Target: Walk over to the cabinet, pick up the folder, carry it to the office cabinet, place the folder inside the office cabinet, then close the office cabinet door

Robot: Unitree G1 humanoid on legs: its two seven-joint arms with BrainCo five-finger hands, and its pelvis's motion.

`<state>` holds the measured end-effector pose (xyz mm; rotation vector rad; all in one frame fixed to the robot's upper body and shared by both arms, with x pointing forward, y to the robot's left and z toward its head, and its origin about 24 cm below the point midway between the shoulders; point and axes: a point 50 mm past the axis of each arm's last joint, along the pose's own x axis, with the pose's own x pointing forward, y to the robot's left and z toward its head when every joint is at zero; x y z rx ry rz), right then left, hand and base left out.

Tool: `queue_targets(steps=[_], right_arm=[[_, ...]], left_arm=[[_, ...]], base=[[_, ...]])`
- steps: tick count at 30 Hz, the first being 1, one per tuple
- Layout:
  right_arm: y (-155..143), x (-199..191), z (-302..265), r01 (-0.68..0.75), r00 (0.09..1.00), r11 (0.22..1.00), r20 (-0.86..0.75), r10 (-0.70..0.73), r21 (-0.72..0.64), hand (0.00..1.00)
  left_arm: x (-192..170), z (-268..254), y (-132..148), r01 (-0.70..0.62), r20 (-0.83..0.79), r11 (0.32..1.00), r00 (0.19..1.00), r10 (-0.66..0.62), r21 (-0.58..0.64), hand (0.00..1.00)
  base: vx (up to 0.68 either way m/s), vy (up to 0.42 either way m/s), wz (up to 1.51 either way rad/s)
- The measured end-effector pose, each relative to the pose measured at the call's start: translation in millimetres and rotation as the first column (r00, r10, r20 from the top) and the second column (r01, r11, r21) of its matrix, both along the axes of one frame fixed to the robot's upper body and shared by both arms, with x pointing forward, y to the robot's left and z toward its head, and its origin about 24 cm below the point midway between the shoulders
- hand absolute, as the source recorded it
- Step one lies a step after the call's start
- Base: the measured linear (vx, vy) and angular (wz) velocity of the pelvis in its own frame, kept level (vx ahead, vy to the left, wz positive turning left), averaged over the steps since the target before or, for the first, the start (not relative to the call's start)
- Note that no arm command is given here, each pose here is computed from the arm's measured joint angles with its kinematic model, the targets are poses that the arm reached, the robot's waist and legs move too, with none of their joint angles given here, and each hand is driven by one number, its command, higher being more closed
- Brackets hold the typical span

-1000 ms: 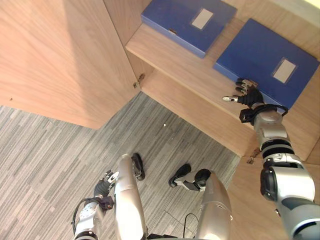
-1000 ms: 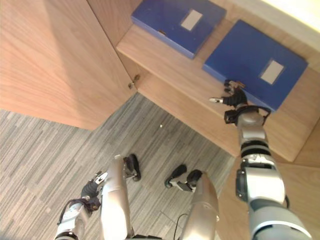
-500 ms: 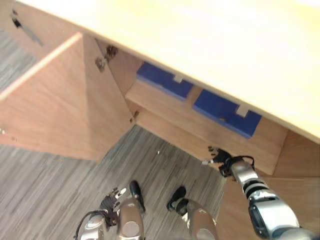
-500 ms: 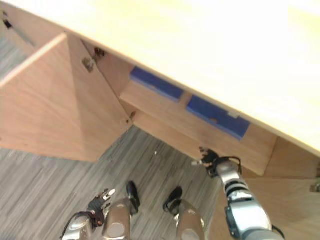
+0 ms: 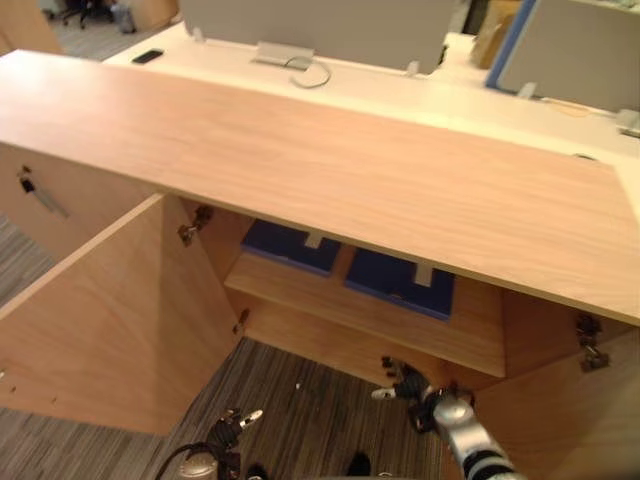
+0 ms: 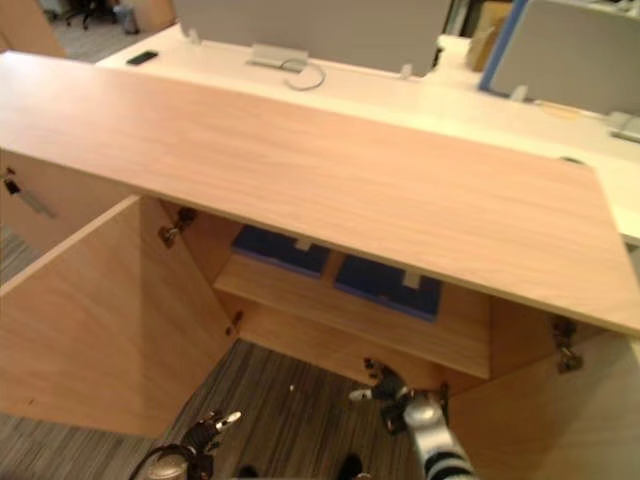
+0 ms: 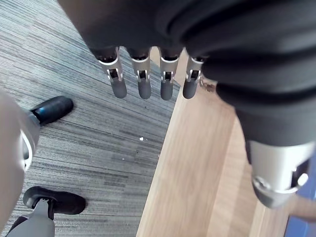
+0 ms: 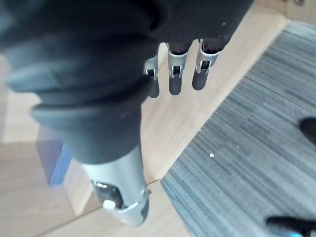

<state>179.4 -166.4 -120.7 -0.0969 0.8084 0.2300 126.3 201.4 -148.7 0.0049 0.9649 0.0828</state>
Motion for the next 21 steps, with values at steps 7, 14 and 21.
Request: queue_targets(steps=[7,14,21], right_arm=[[0.0,-60.6,-28.8,0.275,0.949,0.959,-0.178,-0.260,0.067,0.00],[-27.5,-87.5,-33.1,0.534,0.832,0.843,-0.220,-0.510,0.064,0.00],[-45.1,-102.5,-29.3,0.715,0.692,0.699,-0.178,-0.700,0.031,0.00]], left_arm=[[-14.0,-8.3,-24.0,-0.115,-0.031,0.993,0.993,0.113,-0.042,0.00],[-12.0,-10.2,-35.8,-0.014,-0.045,0.999,0.999,0.013,-0.035,0.00],[-15.0,-12.5,-36.6,0.025,-0.069,0.999,0.997,-0.027,-0.023,0.00]], base=[[-0.15,-0.051,-1.54],[-0.09,0.086,-0.96],[0.04,0.051,-0.30]])
